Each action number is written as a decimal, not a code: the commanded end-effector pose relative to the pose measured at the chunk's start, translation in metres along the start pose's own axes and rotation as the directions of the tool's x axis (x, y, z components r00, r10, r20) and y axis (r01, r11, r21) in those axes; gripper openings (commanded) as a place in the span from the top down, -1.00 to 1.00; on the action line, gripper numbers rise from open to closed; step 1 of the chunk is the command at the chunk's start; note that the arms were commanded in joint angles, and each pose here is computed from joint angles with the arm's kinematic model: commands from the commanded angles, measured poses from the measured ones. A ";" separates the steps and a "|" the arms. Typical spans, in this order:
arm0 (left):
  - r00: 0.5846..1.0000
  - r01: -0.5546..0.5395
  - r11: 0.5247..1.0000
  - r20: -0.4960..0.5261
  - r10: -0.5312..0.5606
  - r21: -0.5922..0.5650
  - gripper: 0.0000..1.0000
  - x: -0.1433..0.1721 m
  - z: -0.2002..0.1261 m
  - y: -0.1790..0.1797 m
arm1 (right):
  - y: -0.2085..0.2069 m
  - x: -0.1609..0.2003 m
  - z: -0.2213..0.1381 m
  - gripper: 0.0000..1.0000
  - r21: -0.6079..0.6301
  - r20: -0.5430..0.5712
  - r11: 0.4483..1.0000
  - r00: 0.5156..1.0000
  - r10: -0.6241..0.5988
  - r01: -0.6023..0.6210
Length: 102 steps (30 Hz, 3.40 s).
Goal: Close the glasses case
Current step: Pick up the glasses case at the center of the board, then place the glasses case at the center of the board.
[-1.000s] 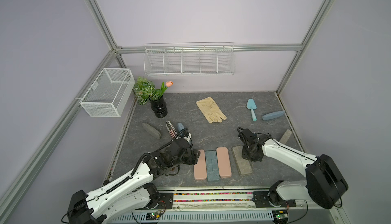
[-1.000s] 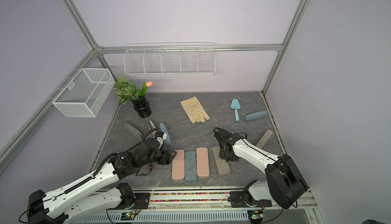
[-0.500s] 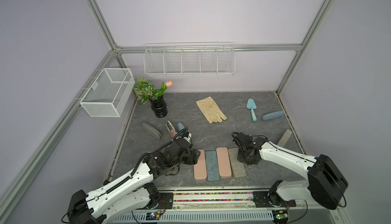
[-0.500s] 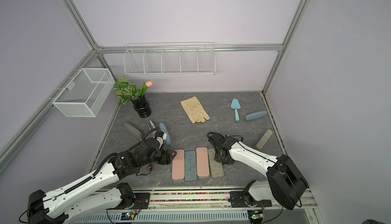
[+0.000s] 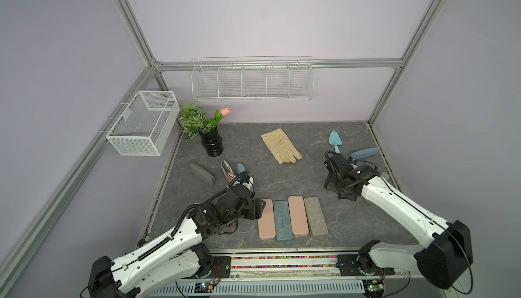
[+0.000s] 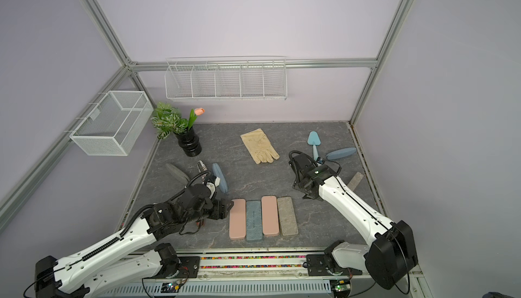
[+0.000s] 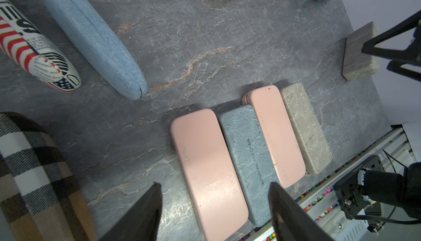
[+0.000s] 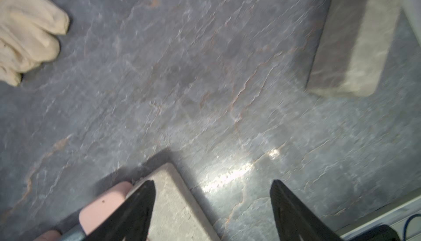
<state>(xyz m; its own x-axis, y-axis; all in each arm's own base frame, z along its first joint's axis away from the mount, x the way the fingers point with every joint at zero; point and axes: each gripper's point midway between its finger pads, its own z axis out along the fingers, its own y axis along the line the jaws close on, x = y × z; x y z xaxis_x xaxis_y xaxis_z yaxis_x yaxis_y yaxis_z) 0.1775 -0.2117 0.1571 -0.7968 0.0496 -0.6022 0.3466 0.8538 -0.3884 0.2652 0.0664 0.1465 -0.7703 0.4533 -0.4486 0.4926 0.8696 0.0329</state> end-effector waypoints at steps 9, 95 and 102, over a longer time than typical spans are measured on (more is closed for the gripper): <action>1.000 0.015 1.000 0.027 -0.014 -0.018 -0.53 -0.002 0.000 0.005 | -0.098 -0.099 0.030 -0.76 0.213 -0.038 0.966 0.987 0.158 -0.146; 1.000 -0.004 1.000 -0.022 0.004 -0.016 -0.53 0.005 0.008 0.003 | -0.018 0.096 0.029 -0.15 0.101 -0.358 0.852 0.817 -0.451 0.514; 0.999 -0.007 1.000 -0.031 0.006 -0.021 -0.53 0.006 0.011 0.003 | -0.021 0.077 0.013 -0.27 0.068 -0.276 0.902 0.877 -0.393 0.426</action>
<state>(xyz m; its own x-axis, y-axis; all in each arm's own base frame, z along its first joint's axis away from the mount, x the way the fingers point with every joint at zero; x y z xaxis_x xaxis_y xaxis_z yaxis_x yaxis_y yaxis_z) 0.1791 -0.2146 0.1478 -0.8119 0.0573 -0.5810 0.3331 0.8628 -0.3803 0.2001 0.0877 0.0962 -0.9890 0.0506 -0.1393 0.0828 0.9682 -0.2361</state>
